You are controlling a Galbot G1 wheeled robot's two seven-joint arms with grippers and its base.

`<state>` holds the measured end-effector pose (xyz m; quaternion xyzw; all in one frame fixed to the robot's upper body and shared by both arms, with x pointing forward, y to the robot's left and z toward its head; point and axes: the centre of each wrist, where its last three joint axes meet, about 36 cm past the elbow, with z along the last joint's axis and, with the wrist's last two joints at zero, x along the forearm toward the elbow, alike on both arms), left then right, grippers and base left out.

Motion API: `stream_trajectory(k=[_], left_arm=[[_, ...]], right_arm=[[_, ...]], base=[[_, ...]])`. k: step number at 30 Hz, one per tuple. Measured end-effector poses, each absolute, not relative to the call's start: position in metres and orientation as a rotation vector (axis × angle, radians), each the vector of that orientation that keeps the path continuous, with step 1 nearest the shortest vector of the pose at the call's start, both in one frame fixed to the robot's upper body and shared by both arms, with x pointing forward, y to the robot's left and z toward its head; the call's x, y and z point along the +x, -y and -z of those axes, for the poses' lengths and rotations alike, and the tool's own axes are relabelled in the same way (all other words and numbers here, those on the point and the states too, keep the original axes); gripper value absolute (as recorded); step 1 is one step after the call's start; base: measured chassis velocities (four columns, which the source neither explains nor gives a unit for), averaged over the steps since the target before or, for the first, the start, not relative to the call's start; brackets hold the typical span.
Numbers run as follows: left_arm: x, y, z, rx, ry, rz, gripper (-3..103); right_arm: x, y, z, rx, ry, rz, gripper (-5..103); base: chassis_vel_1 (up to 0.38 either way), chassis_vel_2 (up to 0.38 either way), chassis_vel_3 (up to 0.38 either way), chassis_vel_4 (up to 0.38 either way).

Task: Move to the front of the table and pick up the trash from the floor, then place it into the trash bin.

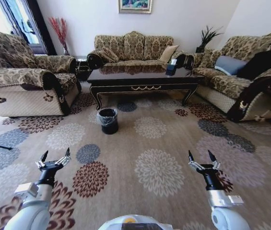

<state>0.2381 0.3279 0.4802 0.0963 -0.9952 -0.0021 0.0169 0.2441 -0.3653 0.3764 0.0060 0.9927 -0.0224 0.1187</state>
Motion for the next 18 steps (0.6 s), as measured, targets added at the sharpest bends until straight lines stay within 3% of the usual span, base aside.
stream_trajectory(k=[18], left_arm=[[0.2428, -0.3273, -0.4792, 0.296, 3.092, 0.002, 100]], right_arm=[[0.2475, 0.3680, -0.3686, 0.011, -2.890, 0.059, 100]], base=[[0.345, -0.344, -0.336, 0.357]])
